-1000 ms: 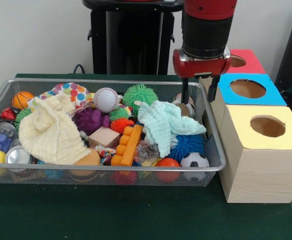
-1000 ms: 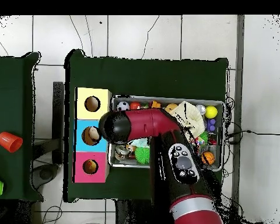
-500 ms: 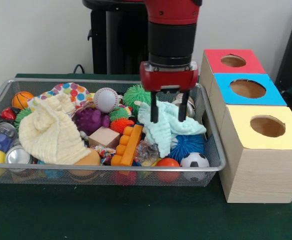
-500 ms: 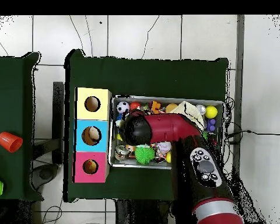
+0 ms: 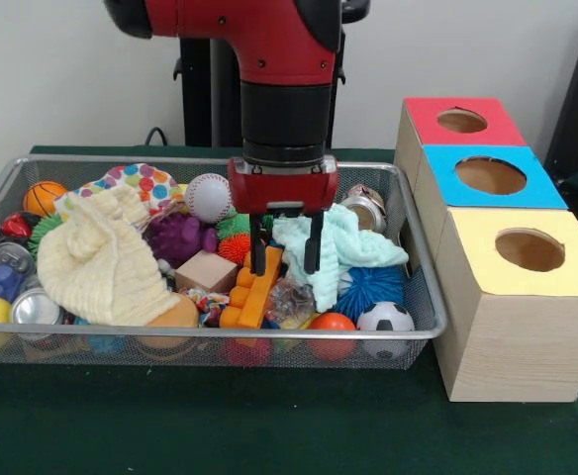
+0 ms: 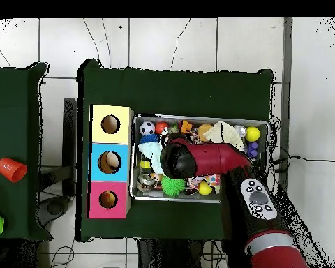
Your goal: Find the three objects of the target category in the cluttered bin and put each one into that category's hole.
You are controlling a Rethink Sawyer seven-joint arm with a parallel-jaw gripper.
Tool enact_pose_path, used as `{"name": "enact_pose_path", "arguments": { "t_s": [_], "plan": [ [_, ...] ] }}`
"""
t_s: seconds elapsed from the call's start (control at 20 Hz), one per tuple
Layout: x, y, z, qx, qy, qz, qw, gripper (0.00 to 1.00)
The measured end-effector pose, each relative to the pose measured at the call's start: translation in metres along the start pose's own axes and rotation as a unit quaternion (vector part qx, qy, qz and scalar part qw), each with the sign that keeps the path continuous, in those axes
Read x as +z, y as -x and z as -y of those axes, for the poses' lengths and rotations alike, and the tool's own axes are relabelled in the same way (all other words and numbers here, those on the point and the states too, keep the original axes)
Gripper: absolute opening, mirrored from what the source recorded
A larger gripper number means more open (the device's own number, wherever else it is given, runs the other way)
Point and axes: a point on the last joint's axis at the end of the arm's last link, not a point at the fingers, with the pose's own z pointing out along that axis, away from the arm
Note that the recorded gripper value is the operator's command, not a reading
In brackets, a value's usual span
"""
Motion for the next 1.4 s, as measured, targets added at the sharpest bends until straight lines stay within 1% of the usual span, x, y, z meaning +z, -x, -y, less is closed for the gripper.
{"name": "enact_pose_path", "arguments": {
  "t_s": [0.1, 0.3, 0.5, 0.8, 1.1, 1.2, 1.4],
  "plan": [
    [0.011, -0.012, -0.001, -0.003, 0.004, -0.011, 0.9999, 1.0],
    [0.023, -0.024, -0.005, -0.003, 0.011, -0.022, 0.9997, 1.0],
    [0.028, -0.02, -0.002, -0.002, 0.009, -0.02, 0.9998, 1.0],
    [0.031, -0.022, 0.003, 0.006, 0.013, -0.022, 0.9996, 1.0],
    [0.033, -0.022, 0.015, 0.022, 0.021, -0.03, 0.9991, 1.0],
    [0.033, -0.021, 0.023, 0.03, 0.024, -0.036, 0.9986, 1.0],
    [0.036, -0.02, 0.029, 0.04, 0.031, -0.046, 0.9977, 1.0]
  ]
}}
